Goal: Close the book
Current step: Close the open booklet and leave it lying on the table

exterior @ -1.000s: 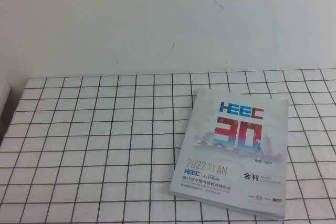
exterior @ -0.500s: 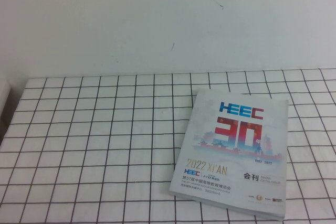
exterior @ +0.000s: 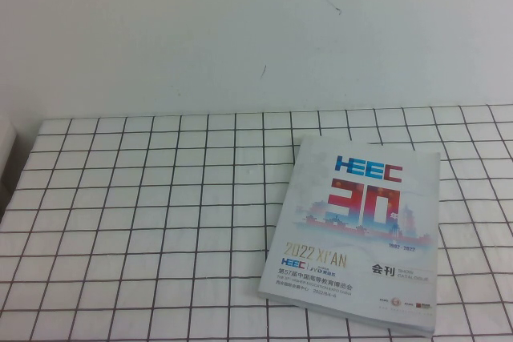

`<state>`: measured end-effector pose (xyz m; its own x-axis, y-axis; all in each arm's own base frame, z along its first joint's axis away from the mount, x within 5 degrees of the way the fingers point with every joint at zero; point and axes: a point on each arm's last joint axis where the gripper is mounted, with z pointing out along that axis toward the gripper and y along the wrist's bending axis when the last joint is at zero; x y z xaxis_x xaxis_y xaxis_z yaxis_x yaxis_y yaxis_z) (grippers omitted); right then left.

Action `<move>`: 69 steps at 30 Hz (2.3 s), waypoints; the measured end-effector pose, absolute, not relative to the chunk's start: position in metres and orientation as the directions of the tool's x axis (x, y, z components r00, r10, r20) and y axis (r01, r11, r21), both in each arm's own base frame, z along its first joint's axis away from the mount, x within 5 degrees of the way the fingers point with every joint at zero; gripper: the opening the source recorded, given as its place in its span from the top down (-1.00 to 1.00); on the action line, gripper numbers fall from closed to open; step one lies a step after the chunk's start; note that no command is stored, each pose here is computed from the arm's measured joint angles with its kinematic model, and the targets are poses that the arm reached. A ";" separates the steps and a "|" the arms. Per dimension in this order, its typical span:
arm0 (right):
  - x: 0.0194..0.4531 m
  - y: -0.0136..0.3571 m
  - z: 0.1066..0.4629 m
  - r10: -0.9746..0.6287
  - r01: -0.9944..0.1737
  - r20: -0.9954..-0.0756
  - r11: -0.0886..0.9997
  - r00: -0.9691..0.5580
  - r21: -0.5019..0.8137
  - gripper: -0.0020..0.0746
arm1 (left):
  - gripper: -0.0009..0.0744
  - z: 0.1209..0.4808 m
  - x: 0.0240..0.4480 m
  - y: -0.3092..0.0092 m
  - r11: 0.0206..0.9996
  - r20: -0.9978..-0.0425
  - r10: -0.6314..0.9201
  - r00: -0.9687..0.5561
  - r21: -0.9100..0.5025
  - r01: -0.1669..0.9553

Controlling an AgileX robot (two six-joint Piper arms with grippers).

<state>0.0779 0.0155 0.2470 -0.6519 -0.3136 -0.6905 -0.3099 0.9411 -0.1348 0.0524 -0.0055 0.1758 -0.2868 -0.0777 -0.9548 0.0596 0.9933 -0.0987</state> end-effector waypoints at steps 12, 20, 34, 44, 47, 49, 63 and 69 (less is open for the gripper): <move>0.059 0.005 0.258 -0.232 -0.201 -0.796 0.969 -0.559 -0.141 0.95 | 0.98 0.176 0.052 -0.005 0.994 -0.955 -0.075 -0.287 -0.096 0.059; 0.034 -0.006 0.266 -0.153 -0.018 -0.887 0.987 -0.436 -0.161 0.95 | 0.98 0.176 0.052 -0.005 0.994 -0.955 -0.075 -0.287 -0.096 0.059; 0.052 -0.005 0.193 -0.176 0.006 -0.956 0.983 -0.236 -0.182 0.95 | 0.99 0.176 0.052 -0.005 0.994 -0.955 -0.076 -0.287 -0.096 0.059; 0.051 -0.008 0.170 -0.044 0.091 -0.942 0.993 -0.332 -0.078 0.95 | 0.99 0.176 0.052 -0.005 0.994 -0.955 -0.076 -0.285 -0.096 0.060; 0.051 -0.008 0.170 -0.041 0.092 -0.940 0.993 -0.337 -0.076 0.95 | 0.99 0.176 0.052 -0.005 0.994 -0.955 -0.076 -0.285 -0.096 0.060; 0.051 -0.008 0.170 -0.039 0.093 -0.941 0.993 -0.337 -0.075 0.95 | 0.99 0.176 0.052 -0.005 0.994 -0.955 -0.076 -0.285 -0.096 0.060; 0.051 -0.004 0.170 -0.059 0.045 -0.940 0.996 -0.337 -0.079 0.95 | 0.99 0.176 0.052 -0.005 0.994 -0.955 -0.076 -0.285 -0.096 0.060; 0.051 -0.004 0.170 -0.056 0.044 -0.940 0.996 -0.337 -0.075 0.95 | 0.99 0.176 0.052 -0.005 0.994 -0.955 -0.076 -0.285 -0.096 0.060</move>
<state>0.0511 -0.0043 0.1696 -0.3371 -0.0558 -0.9398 0.0442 0.9962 -0.0750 0.0522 -0.0054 0.1758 -0.2853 -0.0756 -0.9555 0.0597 0.9935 -0.0964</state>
